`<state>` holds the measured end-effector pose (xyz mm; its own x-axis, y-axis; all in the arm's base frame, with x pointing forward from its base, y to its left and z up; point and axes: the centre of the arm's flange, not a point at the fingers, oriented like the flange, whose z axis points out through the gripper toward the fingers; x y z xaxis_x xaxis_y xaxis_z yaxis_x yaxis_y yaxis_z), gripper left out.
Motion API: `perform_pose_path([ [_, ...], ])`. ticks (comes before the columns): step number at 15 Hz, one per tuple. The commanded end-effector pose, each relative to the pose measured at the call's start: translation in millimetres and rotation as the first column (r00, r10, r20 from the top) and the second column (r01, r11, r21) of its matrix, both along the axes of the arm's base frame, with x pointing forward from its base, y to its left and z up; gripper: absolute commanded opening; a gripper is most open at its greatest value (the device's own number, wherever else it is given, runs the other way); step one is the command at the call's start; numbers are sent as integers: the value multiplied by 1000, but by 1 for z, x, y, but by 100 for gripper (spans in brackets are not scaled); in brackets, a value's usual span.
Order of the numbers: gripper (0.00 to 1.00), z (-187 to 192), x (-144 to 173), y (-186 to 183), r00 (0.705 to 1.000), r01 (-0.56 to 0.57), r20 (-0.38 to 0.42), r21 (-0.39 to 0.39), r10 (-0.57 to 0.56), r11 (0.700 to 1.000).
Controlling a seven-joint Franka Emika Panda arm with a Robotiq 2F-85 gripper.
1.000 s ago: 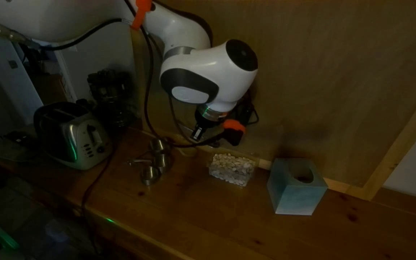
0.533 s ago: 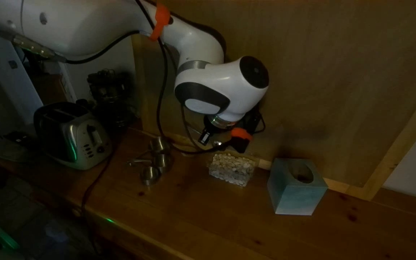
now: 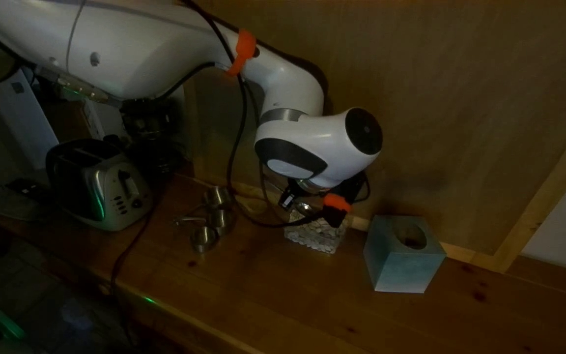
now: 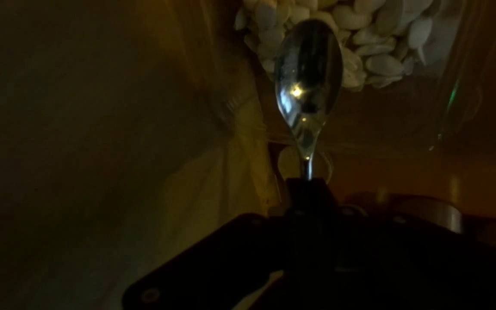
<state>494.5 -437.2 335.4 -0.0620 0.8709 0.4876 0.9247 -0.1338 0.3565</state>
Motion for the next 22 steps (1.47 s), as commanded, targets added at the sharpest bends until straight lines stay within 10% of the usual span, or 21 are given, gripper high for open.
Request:
perform_pose_path([
  [1, 2, -8, 8, -17, 999, 20, 29, 69, -22, 997],
  [10, 2, -36, 10, -24, 1000, 4, 14, 192, -7, 981],
  [22, 2, -52, 24, -35, 997, 9, -71, 110, -1, 994],
])
